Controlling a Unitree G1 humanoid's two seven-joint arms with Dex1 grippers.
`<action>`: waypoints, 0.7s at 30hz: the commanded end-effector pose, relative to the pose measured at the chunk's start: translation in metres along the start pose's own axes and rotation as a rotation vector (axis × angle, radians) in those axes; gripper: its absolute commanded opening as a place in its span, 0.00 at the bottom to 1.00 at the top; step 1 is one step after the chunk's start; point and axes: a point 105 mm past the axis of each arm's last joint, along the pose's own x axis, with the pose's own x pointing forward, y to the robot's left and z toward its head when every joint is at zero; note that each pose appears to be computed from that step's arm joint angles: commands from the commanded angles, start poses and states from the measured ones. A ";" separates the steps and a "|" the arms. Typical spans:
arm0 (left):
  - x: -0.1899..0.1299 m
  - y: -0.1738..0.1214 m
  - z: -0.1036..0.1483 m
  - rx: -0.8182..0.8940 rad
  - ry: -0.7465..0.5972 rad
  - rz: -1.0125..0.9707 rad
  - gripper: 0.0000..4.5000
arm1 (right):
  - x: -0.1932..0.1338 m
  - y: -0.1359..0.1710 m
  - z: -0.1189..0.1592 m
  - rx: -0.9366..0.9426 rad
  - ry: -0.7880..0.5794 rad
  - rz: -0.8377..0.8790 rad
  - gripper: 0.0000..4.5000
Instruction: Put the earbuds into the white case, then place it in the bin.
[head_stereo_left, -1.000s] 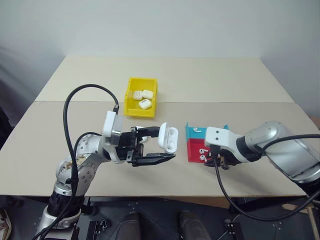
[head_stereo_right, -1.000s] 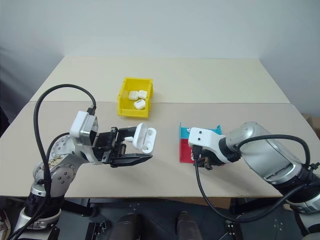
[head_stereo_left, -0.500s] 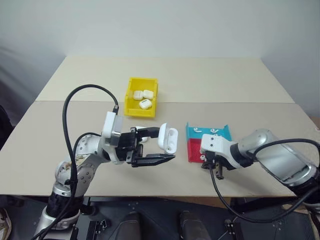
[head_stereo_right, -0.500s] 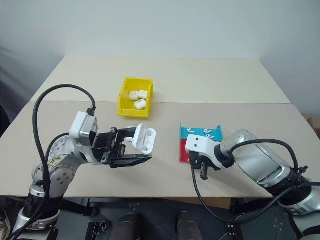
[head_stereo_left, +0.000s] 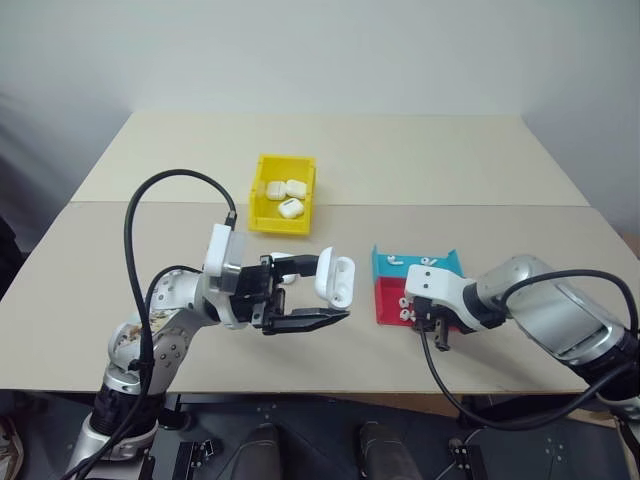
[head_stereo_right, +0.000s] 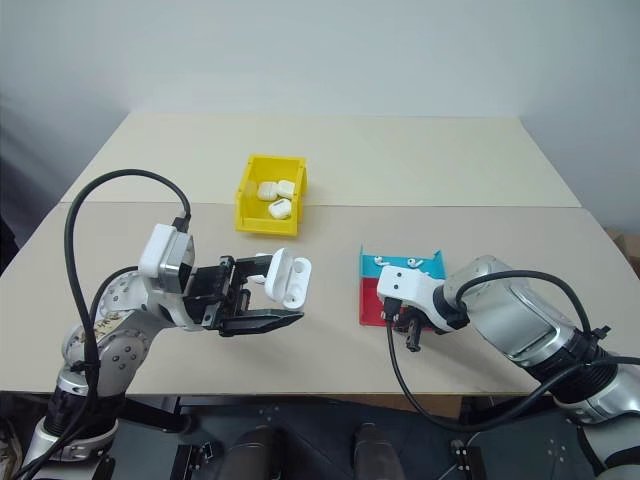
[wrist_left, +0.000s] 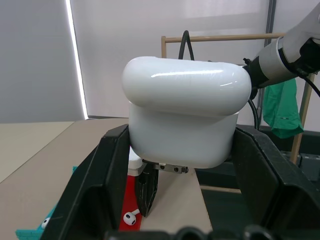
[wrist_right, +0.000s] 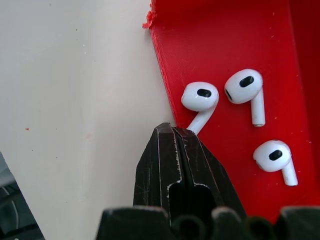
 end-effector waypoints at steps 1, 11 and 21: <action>0.003 -0.005 0.009 0.036 -0.015 -0.027 0.61 | -0.013 -0.009 0.005 -0.029 -0.015 -0.051 0.00; 0.005 -0.006 0.010 0.039 -0.020 -0.031 0.61 | -0.016 -0.018 0.003 -0.034 -0.006 -0.087 0.00; 0.006 -0.008 0.010 0.037 -0.021 -0.036 0.61 | -0.030 -0.017 0.011 -0.129 -0.053 -0.088 0.00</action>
